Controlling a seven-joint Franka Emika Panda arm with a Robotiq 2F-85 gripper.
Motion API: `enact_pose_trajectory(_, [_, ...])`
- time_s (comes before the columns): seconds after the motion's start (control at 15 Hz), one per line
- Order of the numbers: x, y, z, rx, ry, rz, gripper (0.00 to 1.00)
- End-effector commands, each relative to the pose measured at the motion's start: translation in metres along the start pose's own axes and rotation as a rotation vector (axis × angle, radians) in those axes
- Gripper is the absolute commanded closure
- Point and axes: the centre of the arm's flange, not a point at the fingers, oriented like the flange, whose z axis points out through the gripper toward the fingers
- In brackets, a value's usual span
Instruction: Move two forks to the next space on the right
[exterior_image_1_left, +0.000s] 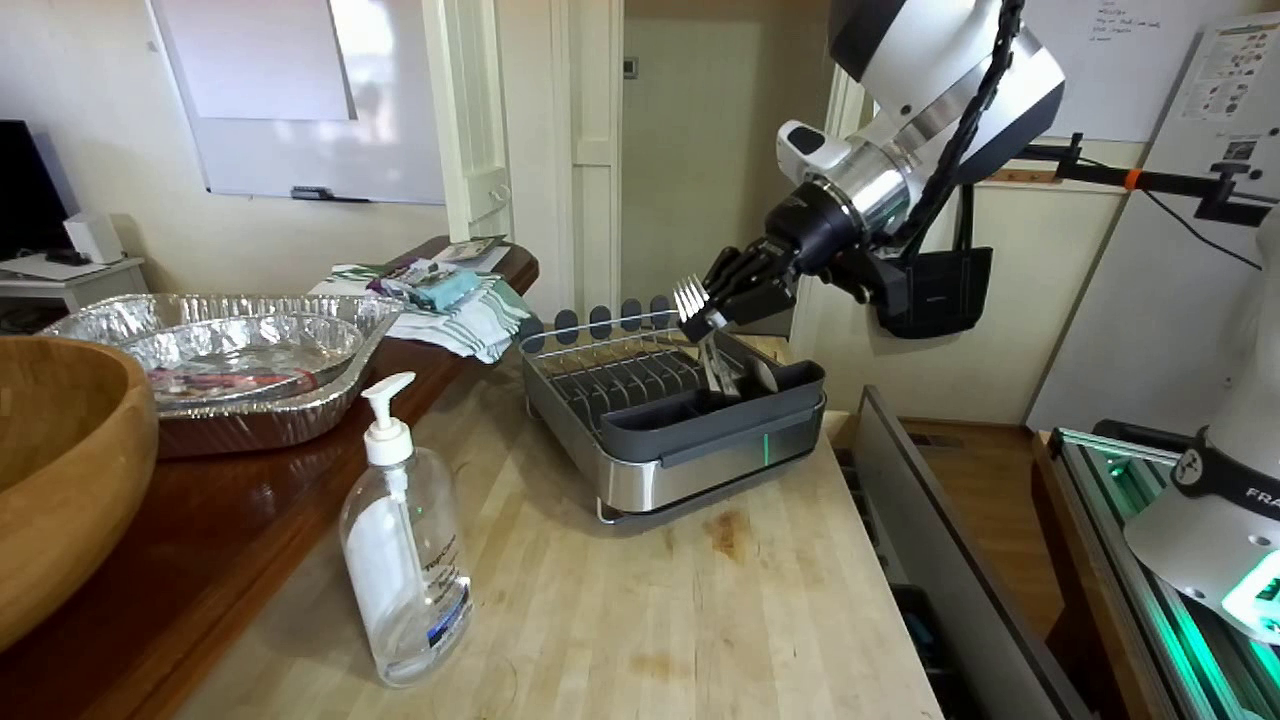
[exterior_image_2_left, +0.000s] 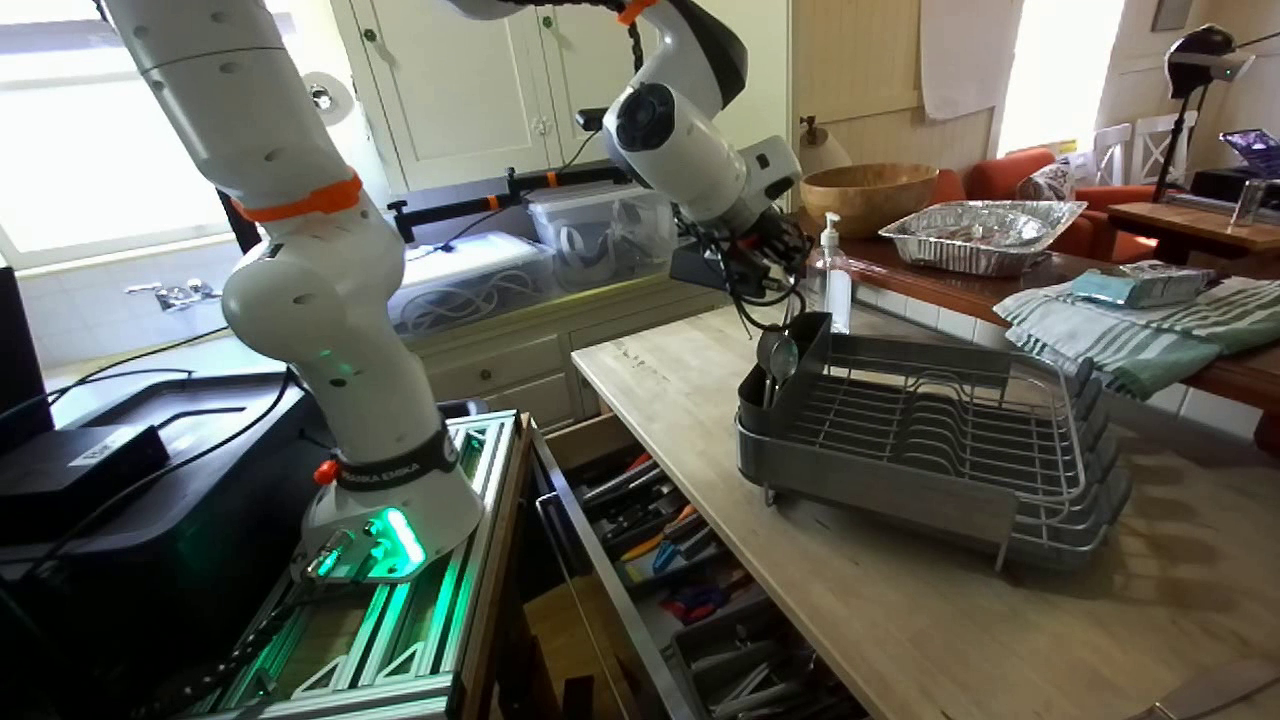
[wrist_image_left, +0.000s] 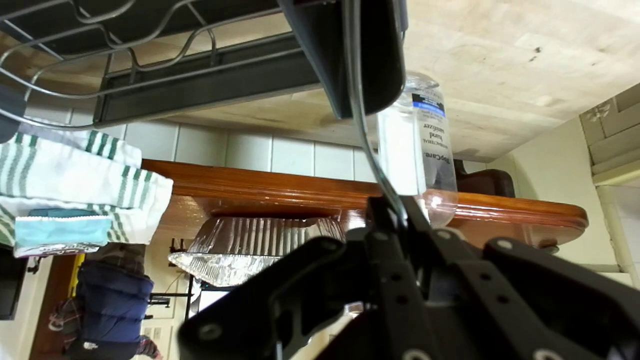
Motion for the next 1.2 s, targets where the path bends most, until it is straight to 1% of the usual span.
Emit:
enact_pose_trajectory(0.0, [-0.01,0.008,0.008,0.019,0.004,-0.012,0.98])
enact_pose_trajectory(1.13, [-0.031,0.02,0.024,0.053,-0.063,0.021,0.98])
